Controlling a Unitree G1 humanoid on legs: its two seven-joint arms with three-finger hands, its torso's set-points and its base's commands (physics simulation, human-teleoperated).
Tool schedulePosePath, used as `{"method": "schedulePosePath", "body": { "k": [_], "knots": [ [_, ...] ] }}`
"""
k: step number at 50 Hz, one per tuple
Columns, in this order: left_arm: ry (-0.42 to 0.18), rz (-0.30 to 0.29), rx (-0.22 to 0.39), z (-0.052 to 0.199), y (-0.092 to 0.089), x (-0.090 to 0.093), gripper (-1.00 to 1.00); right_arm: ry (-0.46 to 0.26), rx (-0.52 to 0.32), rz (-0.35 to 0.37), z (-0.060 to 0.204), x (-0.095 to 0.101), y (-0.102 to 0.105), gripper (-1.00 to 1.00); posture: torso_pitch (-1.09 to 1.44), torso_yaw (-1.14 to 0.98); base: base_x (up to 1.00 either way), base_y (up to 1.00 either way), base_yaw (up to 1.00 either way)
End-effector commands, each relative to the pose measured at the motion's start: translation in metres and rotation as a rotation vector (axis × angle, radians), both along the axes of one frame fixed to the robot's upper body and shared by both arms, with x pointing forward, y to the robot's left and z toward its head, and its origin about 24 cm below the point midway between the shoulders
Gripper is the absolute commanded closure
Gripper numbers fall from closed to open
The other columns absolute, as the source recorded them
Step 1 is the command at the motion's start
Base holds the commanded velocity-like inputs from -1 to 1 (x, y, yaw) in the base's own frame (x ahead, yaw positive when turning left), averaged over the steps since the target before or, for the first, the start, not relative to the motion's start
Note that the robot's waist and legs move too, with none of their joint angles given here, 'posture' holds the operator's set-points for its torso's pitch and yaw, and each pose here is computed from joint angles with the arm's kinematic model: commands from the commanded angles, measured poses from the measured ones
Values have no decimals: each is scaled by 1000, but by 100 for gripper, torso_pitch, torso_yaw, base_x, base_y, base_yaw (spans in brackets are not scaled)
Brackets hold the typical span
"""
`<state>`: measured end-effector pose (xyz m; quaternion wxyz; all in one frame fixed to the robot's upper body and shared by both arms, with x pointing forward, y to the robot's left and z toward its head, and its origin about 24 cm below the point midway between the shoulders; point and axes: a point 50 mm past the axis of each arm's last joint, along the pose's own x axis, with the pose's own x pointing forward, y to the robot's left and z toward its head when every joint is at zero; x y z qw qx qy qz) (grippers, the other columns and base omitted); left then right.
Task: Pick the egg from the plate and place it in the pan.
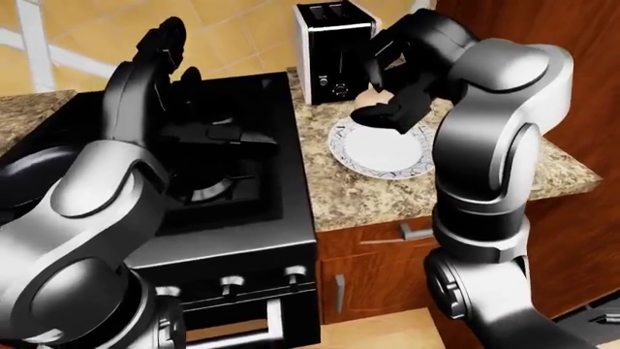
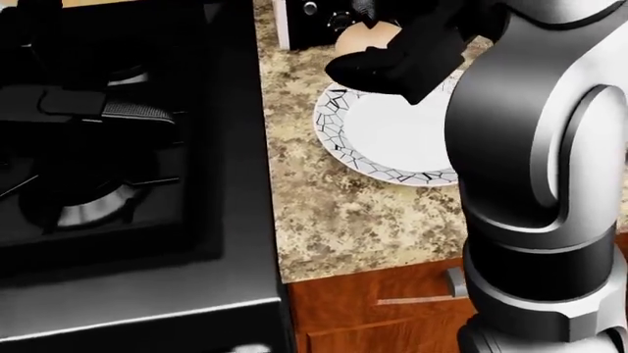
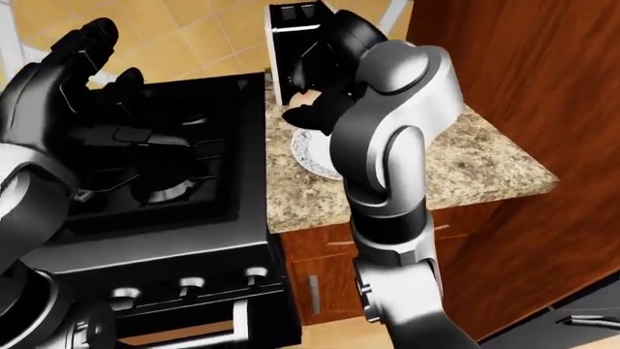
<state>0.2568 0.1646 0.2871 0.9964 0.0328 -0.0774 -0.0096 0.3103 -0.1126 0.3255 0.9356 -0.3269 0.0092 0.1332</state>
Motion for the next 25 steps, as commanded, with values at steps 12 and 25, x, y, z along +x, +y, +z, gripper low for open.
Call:
{"method": "schedulePosePath", "body": {
  "k": [12,25],
  "knots": [
    [-91,36,-19,16,5,-5,-100,-77,-19,30,15,-7,8,100,0,0,0,28,0],
    [-89,27,-22,14,1,-4,-100,-69,-13,30,10,-7,8,100,0,0,0,30,0]
  ]
}}
